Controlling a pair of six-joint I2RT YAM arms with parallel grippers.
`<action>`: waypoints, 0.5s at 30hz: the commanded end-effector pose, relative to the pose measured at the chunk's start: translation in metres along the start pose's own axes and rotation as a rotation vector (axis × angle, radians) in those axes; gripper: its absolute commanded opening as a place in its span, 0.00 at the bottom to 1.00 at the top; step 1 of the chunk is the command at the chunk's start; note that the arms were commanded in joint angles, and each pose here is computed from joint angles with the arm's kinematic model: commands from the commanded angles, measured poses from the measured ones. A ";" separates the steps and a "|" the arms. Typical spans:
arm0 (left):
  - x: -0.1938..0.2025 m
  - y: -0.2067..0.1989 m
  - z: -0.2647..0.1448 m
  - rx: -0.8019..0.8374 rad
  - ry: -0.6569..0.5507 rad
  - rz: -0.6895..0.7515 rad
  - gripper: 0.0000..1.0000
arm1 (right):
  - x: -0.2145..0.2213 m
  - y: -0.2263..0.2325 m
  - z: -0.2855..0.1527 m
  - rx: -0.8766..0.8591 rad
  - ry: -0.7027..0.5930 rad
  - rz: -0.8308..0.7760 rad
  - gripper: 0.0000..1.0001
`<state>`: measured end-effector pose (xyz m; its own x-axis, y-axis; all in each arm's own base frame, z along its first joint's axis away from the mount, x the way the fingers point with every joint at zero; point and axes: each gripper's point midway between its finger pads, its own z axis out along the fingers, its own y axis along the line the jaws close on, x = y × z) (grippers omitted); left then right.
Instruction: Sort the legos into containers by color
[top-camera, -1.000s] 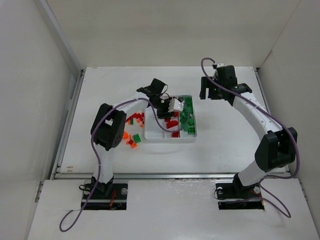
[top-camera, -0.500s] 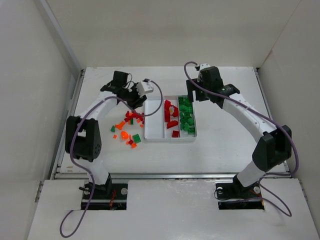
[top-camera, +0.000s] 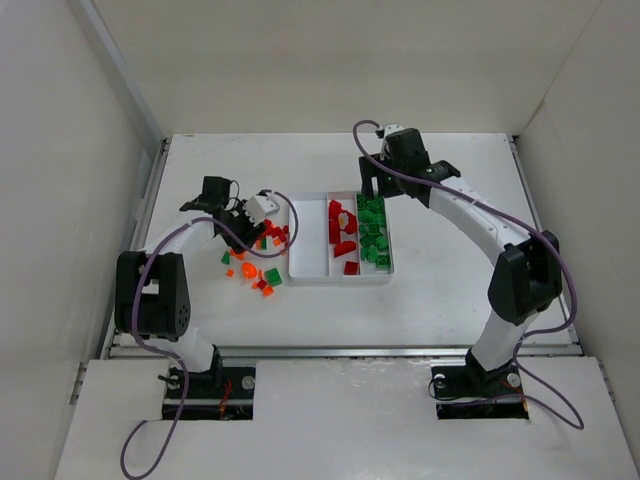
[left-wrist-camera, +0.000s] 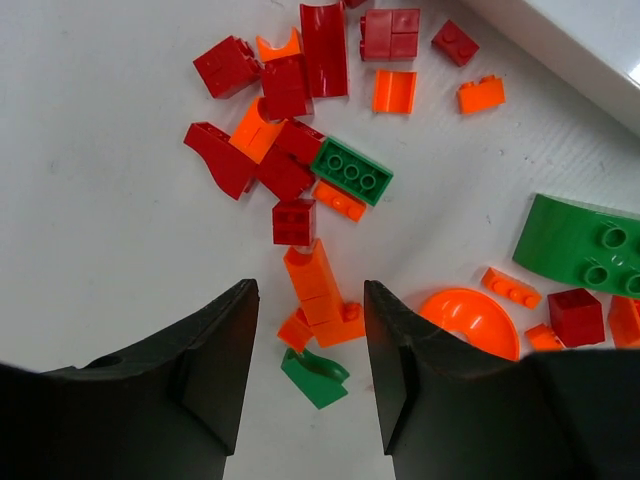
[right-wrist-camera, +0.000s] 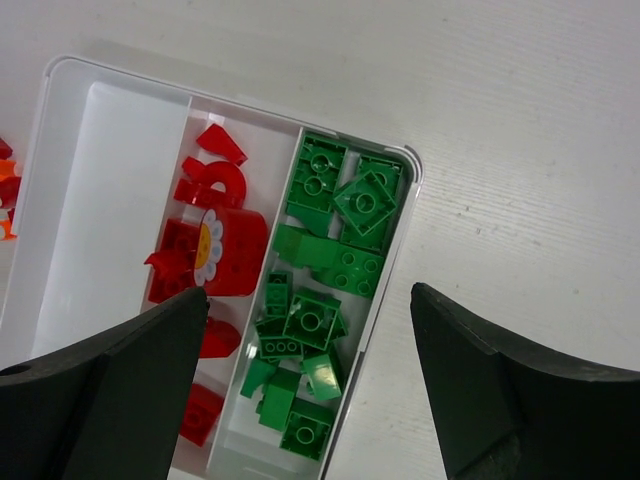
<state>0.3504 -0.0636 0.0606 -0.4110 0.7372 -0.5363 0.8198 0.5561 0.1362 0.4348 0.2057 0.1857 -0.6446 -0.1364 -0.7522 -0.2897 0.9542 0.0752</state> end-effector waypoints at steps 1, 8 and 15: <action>-0.007 0.006 -0.001 -0.015 -0.029 0.005 0.44 | -0.039 0.020 -0.012 -0.053 -0.111 0.018 0.88; 0.024 0.014 0.015 -0.027 0.050 -0.031 0.44 | -0.035 0.024 -0.011 -0.034 -0.105 0.041 0.88; 0.034 0.018 0.024 -0.026 0.098 -0.041 0.42 | -0.021 0.020 -0.015 -0.004 -0.084 0.054 0.88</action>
<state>0.3593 -0.0419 0.0226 -0.4814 0.7415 -0.4674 0.7955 0.5935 0.1222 0.4313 0.2221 0.1913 -0.6422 -0.1016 -0.7598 -0.2757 0.9555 0.1052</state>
